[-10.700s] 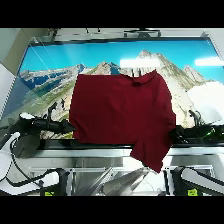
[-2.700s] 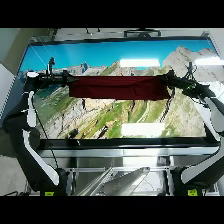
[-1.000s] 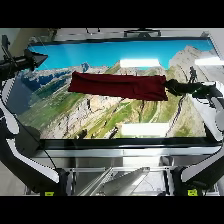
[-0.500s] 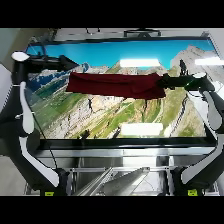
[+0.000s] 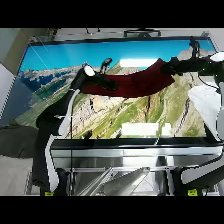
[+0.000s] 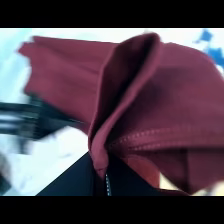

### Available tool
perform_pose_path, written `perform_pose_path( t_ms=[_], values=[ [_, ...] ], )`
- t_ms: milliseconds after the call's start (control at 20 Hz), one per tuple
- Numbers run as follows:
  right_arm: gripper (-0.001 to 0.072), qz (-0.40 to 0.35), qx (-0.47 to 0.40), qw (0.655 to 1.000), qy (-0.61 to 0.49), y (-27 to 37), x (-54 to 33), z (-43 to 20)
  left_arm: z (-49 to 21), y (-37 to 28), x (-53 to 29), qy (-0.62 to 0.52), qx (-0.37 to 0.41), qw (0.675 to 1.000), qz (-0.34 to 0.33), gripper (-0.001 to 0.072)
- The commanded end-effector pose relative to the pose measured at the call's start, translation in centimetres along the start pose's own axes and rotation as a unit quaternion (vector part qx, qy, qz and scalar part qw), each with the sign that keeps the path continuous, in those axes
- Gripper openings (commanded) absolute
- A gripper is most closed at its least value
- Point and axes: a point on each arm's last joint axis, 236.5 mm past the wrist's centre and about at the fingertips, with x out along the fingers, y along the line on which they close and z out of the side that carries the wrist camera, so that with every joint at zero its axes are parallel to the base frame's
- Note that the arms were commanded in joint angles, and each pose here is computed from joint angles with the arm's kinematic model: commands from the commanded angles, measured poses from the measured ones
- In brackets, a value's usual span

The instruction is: Fold the shirts.

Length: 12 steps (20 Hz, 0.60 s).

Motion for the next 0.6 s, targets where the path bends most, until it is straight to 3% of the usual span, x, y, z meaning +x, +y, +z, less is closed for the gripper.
perform_pose_path(
  t_ms=[0,550],
  values=[
    [0.0025,0.036,-0.011,0.999,0.004,3.4,-1.2,0.5,-1.9,-1.6,4.2,0.024,0.003,1.0,0.006,-0.0001],
    [0.0024,0.037,-0.026,0.999,-0.024,4.6,-2.0,2.4,-3.0,-7.5,6.7,0.04,-0.023,0.999,-0.023,-0.0001]
  ],
)
